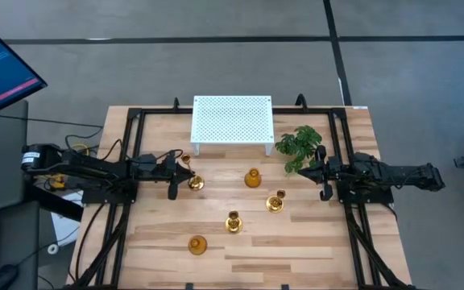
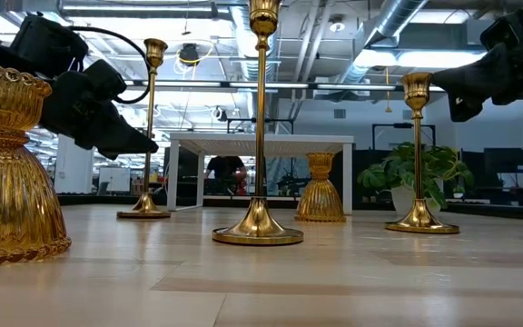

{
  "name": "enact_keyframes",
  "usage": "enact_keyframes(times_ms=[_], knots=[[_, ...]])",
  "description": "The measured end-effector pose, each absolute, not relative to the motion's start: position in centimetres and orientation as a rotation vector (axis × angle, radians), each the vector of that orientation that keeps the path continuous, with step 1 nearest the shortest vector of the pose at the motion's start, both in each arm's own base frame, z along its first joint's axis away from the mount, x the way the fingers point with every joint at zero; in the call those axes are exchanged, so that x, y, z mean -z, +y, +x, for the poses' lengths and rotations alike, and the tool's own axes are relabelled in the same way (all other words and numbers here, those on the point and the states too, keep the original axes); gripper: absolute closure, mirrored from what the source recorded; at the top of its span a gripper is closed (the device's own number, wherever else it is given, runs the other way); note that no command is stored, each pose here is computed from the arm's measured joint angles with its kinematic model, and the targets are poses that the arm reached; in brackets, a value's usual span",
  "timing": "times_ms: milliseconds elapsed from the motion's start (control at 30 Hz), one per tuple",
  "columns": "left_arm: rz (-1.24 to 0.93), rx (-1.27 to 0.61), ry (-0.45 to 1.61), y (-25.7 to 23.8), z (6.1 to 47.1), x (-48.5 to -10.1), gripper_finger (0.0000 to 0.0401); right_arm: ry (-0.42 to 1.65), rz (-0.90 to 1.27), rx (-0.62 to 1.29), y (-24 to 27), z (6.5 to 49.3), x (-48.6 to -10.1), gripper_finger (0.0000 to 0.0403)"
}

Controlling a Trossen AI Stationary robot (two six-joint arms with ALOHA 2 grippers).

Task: Pick & Place candle stick holders
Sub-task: Put the top gold candle holder on the shelf

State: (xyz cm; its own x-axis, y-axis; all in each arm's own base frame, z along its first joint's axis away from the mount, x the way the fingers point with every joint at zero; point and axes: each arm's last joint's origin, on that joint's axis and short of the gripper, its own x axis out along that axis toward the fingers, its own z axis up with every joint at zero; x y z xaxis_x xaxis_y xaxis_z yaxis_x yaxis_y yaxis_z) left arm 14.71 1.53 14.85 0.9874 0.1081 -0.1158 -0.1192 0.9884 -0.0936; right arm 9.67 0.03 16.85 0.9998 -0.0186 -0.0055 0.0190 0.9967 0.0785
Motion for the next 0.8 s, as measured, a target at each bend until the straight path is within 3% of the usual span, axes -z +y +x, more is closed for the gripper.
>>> enact_keyframes(times_ms=[333,800], knots=[[-0.100,-0.115,0.105,1.53,14.71,-14.91,0.0382,0.005,0.079,0.019,0.03,9.67,-16.85,0.0403],[-0.280,-0.028,0.094,1.29,15.01,-15.48,0.0380,0.004,0.079,0.019,0.03,9.67,-16.86,0.0403]])
